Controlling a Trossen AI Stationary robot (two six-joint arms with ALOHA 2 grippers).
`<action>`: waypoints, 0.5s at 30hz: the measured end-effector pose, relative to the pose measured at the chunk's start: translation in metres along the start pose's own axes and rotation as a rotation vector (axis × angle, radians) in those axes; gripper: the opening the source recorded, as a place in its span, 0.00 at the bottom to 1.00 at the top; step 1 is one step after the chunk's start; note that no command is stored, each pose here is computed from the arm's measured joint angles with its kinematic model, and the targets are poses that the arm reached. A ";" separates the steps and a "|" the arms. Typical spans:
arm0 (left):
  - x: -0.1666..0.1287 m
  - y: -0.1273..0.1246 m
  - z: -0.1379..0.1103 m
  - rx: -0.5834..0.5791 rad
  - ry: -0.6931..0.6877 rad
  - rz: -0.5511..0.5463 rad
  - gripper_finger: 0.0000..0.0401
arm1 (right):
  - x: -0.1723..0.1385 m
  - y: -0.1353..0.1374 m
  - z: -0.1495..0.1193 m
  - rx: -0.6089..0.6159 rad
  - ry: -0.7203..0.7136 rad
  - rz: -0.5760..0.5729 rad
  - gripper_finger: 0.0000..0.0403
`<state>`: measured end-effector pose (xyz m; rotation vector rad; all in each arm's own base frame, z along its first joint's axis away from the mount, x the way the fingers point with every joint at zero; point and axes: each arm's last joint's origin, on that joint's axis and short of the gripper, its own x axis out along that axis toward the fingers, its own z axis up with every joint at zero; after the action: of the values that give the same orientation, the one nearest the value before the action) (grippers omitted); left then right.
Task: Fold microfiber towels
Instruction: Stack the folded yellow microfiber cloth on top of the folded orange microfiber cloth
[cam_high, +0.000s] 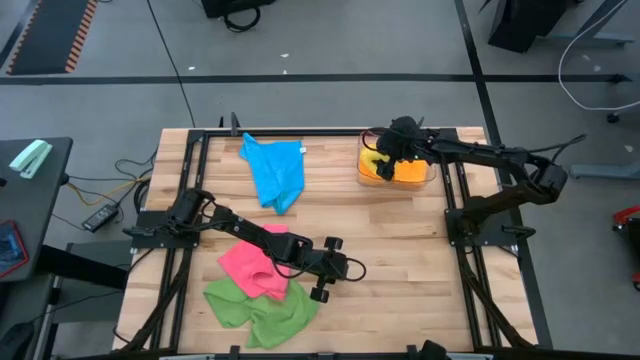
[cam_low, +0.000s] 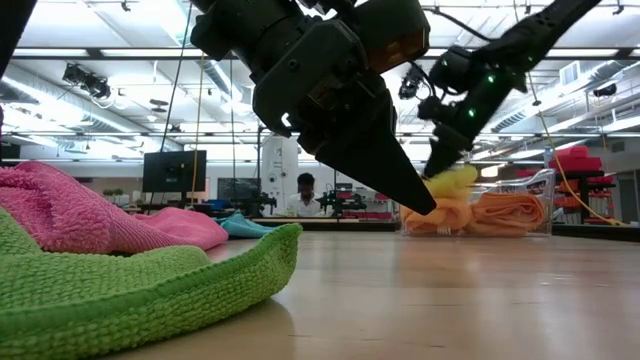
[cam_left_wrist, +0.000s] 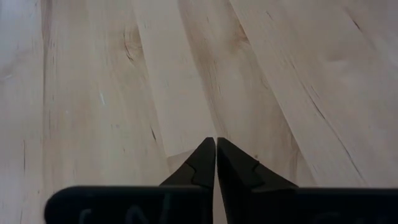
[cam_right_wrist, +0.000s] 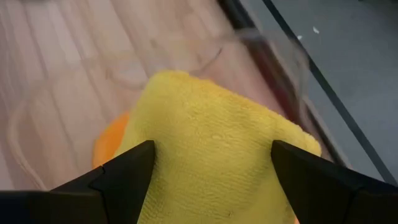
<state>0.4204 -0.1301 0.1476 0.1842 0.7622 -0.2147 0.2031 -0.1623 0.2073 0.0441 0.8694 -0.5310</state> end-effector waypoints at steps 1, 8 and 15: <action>0.000 0.000 0.000 -0.001 0.000 0.000 0.06 | -0.003 -0.001 0.005 0.004 -0.003 -0.005 0.82; 0.000 0.000 0.000 0.003 0.005 0.000 0.03 | -0.038 -0.001 0.044 0.053 0.097 -0.013 0.82; 0.000 0.000 -0.001 0.004 0.005 0.000 0.05 | -0.056 0.007 0.040 0.159 0.287 0.017 0.82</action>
<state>0.4201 -0.1300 0.1472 0.1882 0.7672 -0.2161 0.2058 -0.1424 0.2736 0.2781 1.1040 -0.5854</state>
